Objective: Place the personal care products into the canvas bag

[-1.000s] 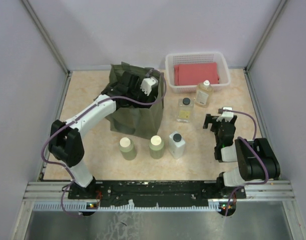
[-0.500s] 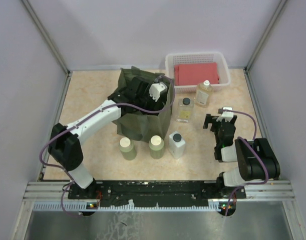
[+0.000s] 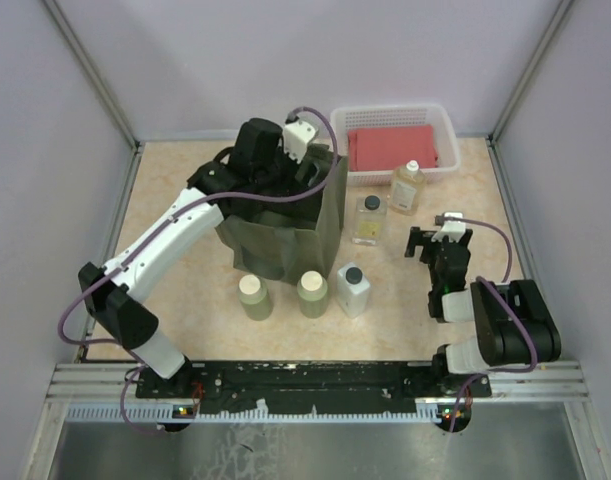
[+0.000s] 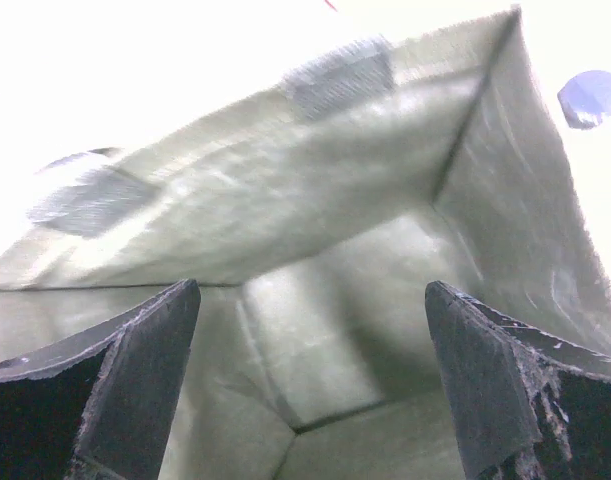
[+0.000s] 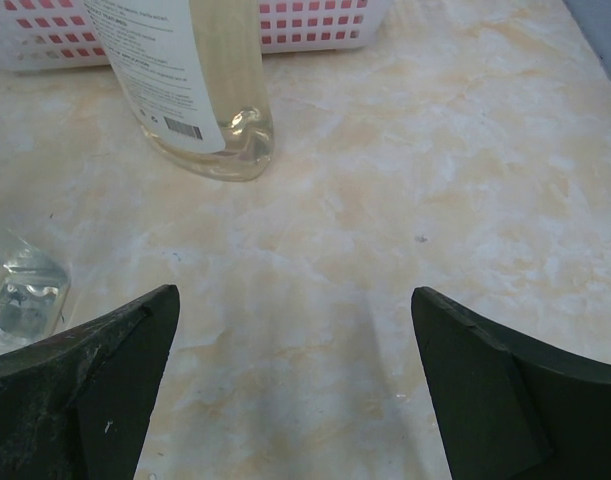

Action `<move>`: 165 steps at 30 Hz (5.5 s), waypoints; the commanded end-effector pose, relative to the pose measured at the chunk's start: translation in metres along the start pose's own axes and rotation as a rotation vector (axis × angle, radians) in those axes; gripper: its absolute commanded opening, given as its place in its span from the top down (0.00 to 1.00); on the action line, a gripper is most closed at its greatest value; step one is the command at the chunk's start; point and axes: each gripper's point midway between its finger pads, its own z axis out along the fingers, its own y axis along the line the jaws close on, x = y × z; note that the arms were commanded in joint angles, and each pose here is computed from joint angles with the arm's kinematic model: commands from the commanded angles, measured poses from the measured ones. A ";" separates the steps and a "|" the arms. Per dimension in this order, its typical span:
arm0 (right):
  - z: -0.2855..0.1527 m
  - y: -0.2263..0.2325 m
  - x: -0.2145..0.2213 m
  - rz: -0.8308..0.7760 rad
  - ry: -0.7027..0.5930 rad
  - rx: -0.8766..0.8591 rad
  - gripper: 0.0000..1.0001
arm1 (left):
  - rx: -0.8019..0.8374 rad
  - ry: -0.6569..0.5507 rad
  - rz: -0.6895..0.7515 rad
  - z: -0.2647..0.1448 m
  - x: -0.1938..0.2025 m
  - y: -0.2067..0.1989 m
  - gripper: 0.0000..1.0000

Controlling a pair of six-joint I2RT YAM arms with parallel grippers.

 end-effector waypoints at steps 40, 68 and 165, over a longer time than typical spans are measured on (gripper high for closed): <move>0.087 0.052 -0.149 -0.062 0.350 -0.147 0.01 | -0.242 0.094 -0.236 -0.058 0.069 0.119 0.57; 0.129 0.092 -0.108 -0.150 0.327 -0.387 0.87 | -0.246 0.092 -0.244 -0.059 0.075 0.118 0.61; 0.019 0.422 -0.219 -0.139 -0.154 -0.915 1.00 | -0.062 0.020 -0.282 -0.039 0.061 0.088 1.00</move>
